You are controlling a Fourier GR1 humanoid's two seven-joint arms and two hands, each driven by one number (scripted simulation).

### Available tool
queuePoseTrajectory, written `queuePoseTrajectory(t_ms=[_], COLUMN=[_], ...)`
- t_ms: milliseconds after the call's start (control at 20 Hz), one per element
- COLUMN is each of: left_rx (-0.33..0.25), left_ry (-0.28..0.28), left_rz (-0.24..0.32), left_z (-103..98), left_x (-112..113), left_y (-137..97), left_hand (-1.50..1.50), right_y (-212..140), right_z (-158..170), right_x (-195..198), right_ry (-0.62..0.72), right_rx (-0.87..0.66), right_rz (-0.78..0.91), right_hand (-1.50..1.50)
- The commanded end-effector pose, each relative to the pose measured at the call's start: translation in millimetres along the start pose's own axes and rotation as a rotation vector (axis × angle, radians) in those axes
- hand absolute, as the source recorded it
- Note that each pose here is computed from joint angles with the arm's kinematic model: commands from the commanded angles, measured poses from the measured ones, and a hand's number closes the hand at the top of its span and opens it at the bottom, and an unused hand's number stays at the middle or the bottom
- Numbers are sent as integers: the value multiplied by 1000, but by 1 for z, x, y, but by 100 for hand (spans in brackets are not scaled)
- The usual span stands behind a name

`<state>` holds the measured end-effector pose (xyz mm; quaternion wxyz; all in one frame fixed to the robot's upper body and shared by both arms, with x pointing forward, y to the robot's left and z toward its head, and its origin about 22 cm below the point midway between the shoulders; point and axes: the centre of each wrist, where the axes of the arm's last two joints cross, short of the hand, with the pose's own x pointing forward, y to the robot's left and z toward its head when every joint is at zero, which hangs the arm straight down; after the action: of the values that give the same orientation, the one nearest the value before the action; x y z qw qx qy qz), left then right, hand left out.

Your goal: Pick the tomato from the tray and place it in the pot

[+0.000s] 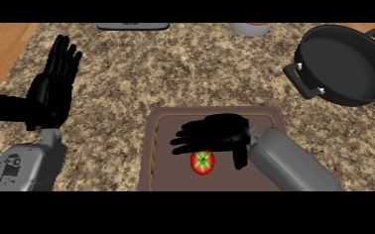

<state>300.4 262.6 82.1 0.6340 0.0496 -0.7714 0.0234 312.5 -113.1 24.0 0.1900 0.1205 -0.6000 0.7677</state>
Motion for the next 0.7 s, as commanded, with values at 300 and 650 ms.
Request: queuePoseTrajectory(t_ms=[300,650], left_rx=[-6,-12], left_ry=[1,15], left_rz=[5,17], left_z=[-10,-6], left_x=[-1,0], left_y=[10,-13], left_hand=[0,0], right_y=[45,51], right_z=[-49,-43], right_x=[7,8], right_ry=[-40,-199], right_rx=[30,76], right_rz=[-6,55], right_hand=[-150,150])
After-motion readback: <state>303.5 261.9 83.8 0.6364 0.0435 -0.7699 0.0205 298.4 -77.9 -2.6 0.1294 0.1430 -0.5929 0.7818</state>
